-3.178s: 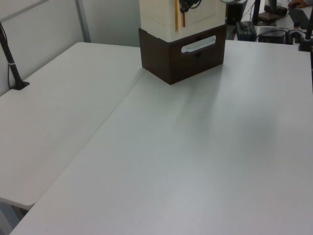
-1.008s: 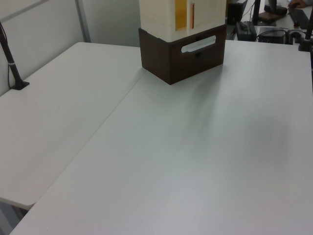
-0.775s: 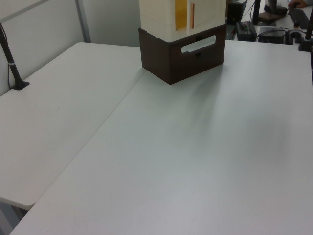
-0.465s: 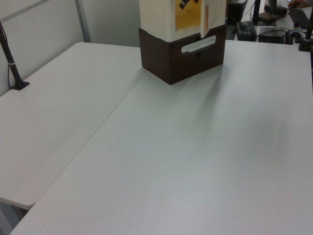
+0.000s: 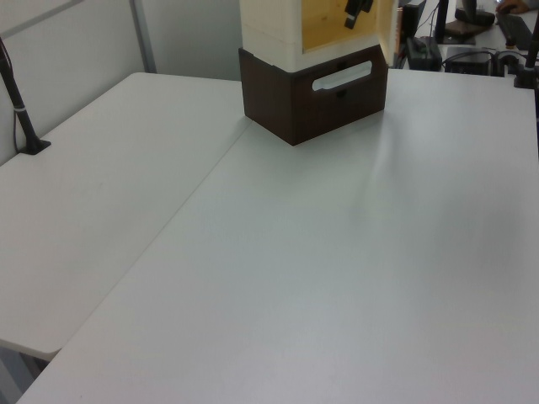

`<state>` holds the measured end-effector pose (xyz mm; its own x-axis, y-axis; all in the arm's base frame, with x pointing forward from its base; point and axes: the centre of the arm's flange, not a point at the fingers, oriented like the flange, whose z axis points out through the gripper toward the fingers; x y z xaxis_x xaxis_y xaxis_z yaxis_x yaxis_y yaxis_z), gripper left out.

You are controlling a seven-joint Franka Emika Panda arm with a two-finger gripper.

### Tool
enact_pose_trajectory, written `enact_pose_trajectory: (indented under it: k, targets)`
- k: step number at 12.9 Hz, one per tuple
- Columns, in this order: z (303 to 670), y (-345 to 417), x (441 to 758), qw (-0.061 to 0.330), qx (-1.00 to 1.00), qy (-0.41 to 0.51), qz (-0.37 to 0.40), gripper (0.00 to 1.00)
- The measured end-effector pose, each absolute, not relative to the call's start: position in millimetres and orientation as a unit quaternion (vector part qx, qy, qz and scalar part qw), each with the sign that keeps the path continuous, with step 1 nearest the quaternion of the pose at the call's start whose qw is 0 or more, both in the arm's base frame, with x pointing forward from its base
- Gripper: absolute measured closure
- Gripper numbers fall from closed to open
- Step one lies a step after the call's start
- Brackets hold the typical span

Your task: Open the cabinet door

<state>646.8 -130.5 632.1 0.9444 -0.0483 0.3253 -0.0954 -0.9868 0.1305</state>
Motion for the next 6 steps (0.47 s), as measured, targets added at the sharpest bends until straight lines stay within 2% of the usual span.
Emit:
enact_pose_trajectory:
  k: [6]
  targets:
    - [632.7,-165.3,612.1,0.067,0.993,-0.060,0.082,0.00]
